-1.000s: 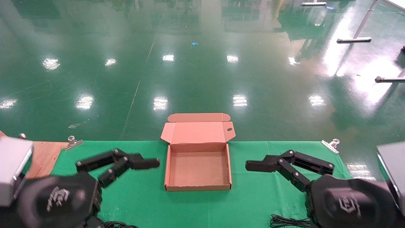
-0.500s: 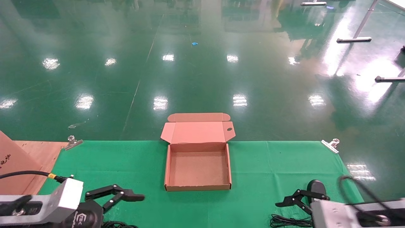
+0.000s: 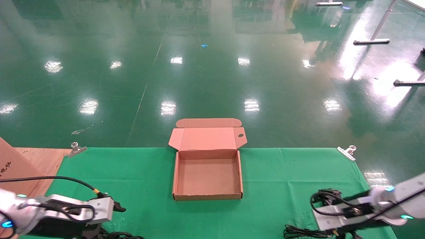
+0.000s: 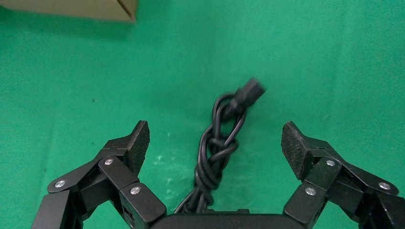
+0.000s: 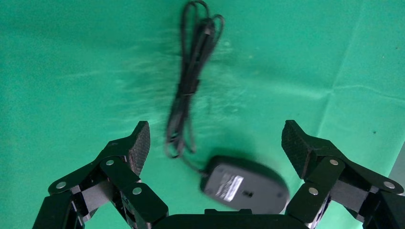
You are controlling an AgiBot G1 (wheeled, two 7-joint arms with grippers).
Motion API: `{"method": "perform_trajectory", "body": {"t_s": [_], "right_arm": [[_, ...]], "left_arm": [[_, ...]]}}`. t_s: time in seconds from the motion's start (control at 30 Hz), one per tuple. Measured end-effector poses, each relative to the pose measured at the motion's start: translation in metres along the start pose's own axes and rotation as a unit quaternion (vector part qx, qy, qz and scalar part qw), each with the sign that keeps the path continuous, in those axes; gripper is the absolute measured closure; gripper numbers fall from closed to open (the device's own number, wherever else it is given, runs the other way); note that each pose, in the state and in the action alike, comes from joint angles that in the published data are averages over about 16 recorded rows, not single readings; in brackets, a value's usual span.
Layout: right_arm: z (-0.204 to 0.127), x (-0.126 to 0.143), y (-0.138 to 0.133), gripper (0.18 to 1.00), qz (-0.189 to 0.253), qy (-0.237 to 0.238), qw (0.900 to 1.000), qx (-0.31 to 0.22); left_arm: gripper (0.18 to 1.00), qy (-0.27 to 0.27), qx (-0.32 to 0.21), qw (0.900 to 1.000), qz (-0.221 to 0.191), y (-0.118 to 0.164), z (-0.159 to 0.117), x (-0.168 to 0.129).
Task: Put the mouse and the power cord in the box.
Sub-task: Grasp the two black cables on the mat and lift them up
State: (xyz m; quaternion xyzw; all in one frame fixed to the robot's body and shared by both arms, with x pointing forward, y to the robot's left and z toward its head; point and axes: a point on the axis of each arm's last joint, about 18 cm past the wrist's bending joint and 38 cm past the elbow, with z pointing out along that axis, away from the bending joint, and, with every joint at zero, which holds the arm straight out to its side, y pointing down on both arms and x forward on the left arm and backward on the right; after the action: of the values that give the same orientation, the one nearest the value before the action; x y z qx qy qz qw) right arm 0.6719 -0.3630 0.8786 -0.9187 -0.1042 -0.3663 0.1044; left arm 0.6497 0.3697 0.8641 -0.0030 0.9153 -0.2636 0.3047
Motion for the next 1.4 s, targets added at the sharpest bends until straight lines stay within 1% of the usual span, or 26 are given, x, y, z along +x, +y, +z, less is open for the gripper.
{"method": "perform_trajectory", "body": {"t_s": [0.2, 0.4, 0.63, 0.9, 1.13, 1.2, 1.33, 1.4], "right_arm": [[0.024, 0.008, 0.003, 0.178, 0.0, -0.004, 1.0, -0.01], [0.041, 0.005, 0.001, 0.178, 0.007, -0.015, 1.0, -0.002], [0.05, -0.002, 0.004, 0.178, 0.014, -0.024, 1.0, 0.0], [0.05, -0.003, 0.009, 0.183, 0.02, -0.024, 1.0, 0.0], [0.048, -0.002, 0.01, 0.21, 0.017, -0.024, 1.0, 0.003], [0.048, -0.002, 0.009, 0.229, 0.016, -0.025, 1.0, 0.004], [0.048, -0.003, 0.009, 0.266, 0.013, -0.026, 1.0, 0.005], [0.048, -0.004, 0.009, 0.297, 0.012, -0.027, 1.0, 0.006]], "left_arm": [[0.183, 0.011, -0.064, 0.9974, 0.034, 0.007, 0.024, -0.011], [0.183, 0.016, -0.096, 0.994, 0.05, 0.01, 0.039, -0.015], [0.183, 0.017, -0.1, 0.9933, 0.055, 0.011, 0.044, -0.016], [0.187, 0.023, -0.09, 0.9941, 0.055, 0.011, 0.043, -0.014], [0.207, 0.036, -0.092, 0.9931, 0.063, 0.012, 0.04, -0.011], [0.216, 0.039, -0.094, 0.9928, 0.064, 0.012, 0.039, -0.01], [0.256, 0.043, -0.096, 0.9923, 0.066, 0.014, 0.038, -0.009], [0.282, 0.045, -0.098, 0.992, 0.067, 0.014, 0.037, -0.008]]}}
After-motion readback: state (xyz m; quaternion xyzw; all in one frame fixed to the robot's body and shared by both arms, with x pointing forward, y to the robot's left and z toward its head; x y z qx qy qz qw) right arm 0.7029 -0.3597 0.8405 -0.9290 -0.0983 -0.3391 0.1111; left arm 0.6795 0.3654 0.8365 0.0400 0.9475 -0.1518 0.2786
